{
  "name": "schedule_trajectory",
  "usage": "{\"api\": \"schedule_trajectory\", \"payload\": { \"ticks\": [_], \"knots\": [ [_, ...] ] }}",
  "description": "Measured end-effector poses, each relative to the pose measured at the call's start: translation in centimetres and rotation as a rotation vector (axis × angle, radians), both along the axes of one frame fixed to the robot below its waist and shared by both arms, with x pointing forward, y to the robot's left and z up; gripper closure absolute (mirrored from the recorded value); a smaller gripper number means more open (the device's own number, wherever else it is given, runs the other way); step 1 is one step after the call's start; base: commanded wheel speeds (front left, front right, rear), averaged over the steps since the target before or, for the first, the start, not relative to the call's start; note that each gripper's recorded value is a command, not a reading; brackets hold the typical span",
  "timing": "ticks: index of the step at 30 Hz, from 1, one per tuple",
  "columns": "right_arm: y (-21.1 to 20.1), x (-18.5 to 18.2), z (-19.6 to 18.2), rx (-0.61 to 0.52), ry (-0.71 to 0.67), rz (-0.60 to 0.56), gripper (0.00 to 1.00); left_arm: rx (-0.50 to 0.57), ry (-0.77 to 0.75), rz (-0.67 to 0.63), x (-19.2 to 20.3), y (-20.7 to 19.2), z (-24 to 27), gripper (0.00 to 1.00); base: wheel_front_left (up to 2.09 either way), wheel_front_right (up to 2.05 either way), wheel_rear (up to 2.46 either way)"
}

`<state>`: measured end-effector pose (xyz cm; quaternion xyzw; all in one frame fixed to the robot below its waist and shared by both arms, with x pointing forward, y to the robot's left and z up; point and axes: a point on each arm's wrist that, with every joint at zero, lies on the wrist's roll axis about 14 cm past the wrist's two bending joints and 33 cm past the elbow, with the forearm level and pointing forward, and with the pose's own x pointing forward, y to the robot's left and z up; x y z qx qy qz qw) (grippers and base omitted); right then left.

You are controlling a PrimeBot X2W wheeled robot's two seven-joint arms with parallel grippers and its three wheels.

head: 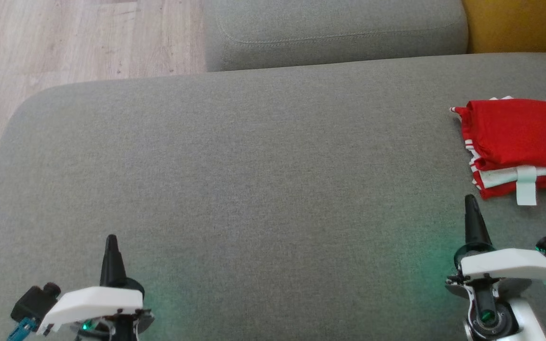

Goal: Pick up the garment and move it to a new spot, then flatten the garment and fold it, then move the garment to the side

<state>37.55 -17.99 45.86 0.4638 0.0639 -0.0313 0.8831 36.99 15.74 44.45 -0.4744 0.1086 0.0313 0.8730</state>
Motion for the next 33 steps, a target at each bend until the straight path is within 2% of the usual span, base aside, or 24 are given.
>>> {"api": "schedule_trajectory", "payload": {
  "ticks": [33],
  "knots": [
    [-1.4, 0.4, 1.4, 0.363, -0.029, -0.065, 1.0, -0.344, -0.047, 0.076, 0.5, 1.9, 1.9, 1.0, 0.0, 0.0, 0.0]
  ]
}}
